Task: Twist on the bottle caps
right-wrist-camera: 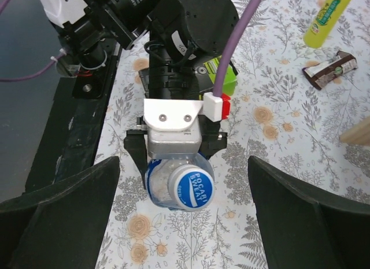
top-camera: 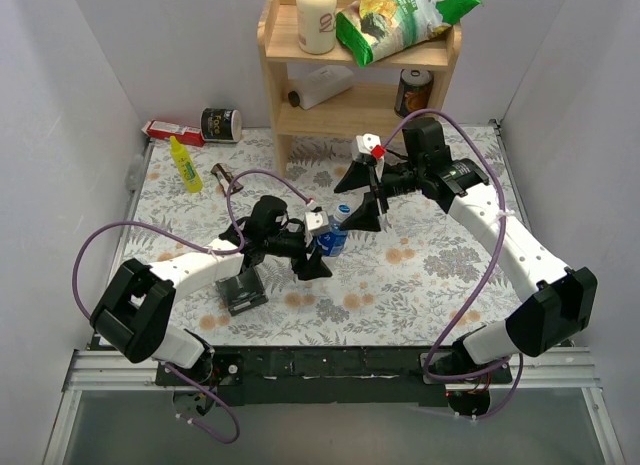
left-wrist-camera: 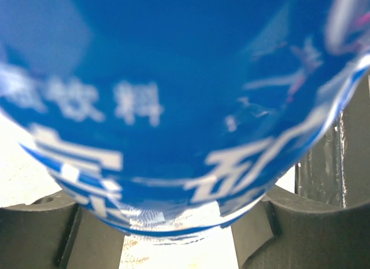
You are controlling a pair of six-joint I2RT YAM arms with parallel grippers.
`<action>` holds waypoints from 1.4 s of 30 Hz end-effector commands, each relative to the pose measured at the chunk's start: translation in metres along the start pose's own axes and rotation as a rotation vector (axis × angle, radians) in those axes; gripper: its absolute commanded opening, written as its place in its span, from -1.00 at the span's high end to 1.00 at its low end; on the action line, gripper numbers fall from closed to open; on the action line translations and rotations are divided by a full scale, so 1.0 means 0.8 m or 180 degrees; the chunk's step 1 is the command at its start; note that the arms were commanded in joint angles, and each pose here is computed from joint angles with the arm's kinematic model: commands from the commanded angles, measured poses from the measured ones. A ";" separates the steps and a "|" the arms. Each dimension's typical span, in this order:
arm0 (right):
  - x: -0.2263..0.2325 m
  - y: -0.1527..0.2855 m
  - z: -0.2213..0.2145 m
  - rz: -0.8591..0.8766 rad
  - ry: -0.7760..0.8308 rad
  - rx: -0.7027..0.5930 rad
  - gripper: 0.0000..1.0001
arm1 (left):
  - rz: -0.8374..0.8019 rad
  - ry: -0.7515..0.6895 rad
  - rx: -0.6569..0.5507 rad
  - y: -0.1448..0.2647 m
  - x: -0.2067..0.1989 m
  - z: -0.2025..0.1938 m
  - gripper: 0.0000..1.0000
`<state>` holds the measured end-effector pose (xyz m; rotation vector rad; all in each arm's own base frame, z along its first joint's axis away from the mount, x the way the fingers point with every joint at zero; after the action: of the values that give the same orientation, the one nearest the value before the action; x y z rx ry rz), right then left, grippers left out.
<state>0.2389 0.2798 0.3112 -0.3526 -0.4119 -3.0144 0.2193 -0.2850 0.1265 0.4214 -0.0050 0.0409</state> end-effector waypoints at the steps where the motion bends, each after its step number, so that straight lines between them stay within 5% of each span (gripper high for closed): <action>1: 0.022 0.003 0.008 0.0233 0.0122 -0.0054 -0.96 | 0.0099 -0.0042 -0.0156 0.003 0.010 0.026 1.00; 20: 0.020 0.014 -0.021 -0.0142 -0.0052 0.0097 -0.94 | 0.0461 0.0536 -0.0329 0.014 0.047 0.019 1.00; 26: 0.009 0.034 -0.019 -0.0456 -0.0158 0.0151 -0.93 | 0.0352 0.0105 -0.0202 0.018 0.046 0.008 1.00; 30: -0.009 0.061 0.032 -0.0645 0.0526 0.0174 -0.84 | -0.0273 -0.0226 0.0477 0.015 0.013 -0.045 1.00; 33: -0.013 0.059 0.023 -0.0489 0.0817 0.0428 -0.83 | -0.0403 -0.0412 0.0730 0.018 0.018 -0.059 1.00; 42: 0.038 0.036 -0.033 0.0336 0.1695 0.1237 -0.69 | -0.0359 -0.0685 0.0747 0.016 0.027 -0.045 1.00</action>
<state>0.2371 0.2534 0.3227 0.2808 -0.7529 -2.8948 0.2347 -0.2510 0.0796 0.6752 -0.0769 -0.0913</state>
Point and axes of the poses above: each gripper's point midway between its finger pads, its own y axis back along the fingers, its own x axis along the line the jaws close on, z = x × y, the point moved 2 cm from there along y, back along the fingers, and after that the axes turned 13 degrees about -y, right-handed, at the moved point
